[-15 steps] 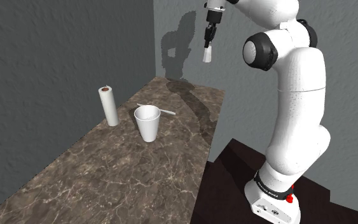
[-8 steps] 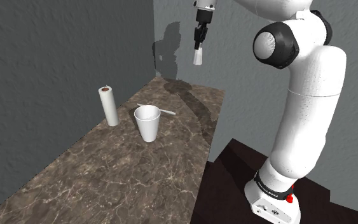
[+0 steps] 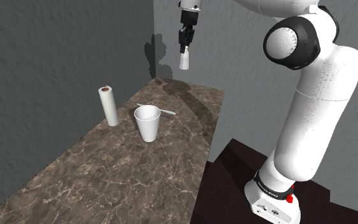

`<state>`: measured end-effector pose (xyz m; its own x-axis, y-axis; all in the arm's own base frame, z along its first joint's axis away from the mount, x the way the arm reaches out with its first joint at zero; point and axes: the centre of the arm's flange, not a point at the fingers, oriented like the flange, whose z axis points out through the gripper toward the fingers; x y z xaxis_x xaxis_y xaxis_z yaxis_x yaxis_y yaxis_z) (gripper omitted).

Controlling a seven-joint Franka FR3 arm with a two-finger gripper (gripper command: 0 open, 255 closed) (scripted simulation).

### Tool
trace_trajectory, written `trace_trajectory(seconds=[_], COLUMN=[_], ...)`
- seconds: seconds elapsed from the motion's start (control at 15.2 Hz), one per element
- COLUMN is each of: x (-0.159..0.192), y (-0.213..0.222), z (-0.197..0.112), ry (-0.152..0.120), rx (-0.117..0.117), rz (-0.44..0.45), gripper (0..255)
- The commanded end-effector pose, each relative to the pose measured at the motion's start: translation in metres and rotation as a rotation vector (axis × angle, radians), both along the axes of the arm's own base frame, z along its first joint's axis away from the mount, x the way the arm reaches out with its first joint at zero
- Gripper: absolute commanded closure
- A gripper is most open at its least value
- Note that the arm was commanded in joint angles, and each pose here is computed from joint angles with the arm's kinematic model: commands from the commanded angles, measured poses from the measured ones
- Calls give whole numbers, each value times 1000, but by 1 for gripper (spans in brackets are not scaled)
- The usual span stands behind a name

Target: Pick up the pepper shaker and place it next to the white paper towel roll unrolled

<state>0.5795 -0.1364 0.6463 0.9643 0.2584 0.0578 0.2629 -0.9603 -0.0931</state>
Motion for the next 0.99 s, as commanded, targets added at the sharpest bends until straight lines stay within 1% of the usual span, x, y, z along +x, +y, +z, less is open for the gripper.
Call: trace_trajectory(seconds=[0.0, 0.92], x=[5, 29], y=[28, 211], z=[0, 0], ry=[0, 0], rx=[0, 0], rz=[-2, -2], gripper=[255, 255])
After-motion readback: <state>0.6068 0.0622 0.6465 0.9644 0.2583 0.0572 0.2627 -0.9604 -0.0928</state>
